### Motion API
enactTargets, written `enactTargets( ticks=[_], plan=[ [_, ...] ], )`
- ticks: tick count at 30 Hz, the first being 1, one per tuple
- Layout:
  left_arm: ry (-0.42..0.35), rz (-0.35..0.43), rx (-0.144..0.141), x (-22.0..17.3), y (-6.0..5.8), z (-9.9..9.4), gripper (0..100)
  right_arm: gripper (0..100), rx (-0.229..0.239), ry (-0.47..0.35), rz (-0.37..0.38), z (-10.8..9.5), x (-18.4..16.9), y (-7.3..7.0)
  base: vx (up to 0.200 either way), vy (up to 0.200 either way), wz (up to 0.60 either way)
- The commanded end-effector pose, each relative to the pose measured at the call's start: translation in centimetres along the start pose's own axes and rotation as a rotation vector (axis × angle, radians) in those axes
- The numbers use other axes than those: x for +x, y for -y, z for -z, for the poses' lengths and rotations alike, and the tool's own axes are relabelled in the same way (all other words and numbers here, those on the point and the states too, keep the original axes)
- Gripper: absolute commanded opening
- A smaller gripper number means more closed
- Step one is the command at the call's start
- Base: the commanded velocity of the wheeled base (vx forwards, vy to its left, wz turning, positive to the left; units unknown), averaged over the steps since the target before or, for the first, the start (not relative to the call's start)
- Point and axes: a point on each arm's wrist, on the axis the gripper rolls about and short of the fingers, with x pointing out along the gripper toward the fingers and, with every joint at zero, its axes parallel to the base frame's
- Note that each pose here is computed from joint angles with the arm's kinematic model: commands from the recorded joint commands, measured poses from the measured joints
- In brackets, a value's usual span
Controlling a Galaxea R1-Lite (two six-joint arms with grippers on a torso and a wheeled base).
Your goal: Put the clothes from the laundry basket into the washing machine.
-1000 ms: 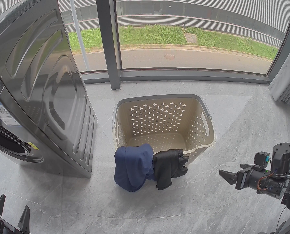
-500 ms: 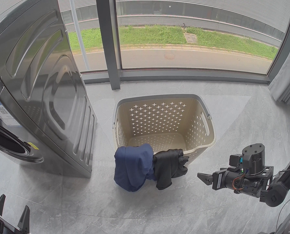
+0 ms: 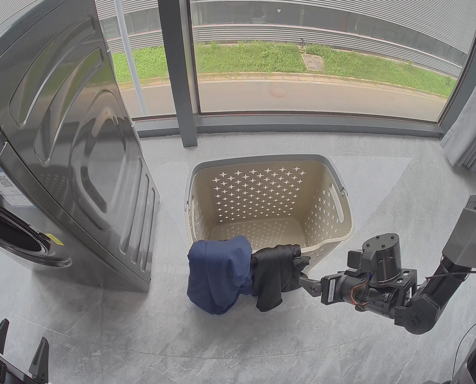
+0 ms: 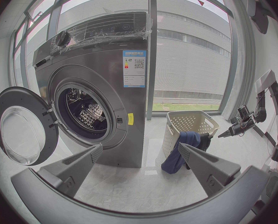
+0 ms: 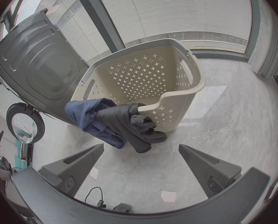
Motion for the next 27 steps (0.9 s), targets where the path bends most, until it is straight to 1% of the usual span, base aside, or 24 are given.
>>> enactTargets(
  ticks=[1,8,10,14,18,27],
  plan=[
    [-0.003,-0.001,-0.001,0.0,0.0,0.4,100,100,-0.006,-0.022,-0.005,0.9,1.8,-0.4,0.0,0.0,0.0],
    [-0.004,-0.001,-0.001,0.0,0.0,0.5,100,100,0.0,0.03,-0.025,0.9,4.6,-0.9,0.0,0.0,0.0],
    [-0.004,-0.001,-0.001,0.0,0.0,0.5,100,100,0.001,0.034,-0.028,1.0,5.2,-1.0,0.0,0.0,0.0],
    [-0.004,-0.001,-0.001,0.0,0.0,0.5,100,100,0.013,0.071,-0.041,0.4,6.8,-1.4,0.0,0.0,0.0],
    [-0.004,-0.001,-0.001,0.0,0.0,0.5,100,100,0.026,0.084,-0.051,0.3,7.7,-1.8,0.0,0.0,0.0],
    [-0.004,-0.001,-0.002,0.0,0.0,0.5,100,100,0.033,0.095,-0.052,0.3,9.9,-2.0,0.0,0.0,0.0]
  ],
)
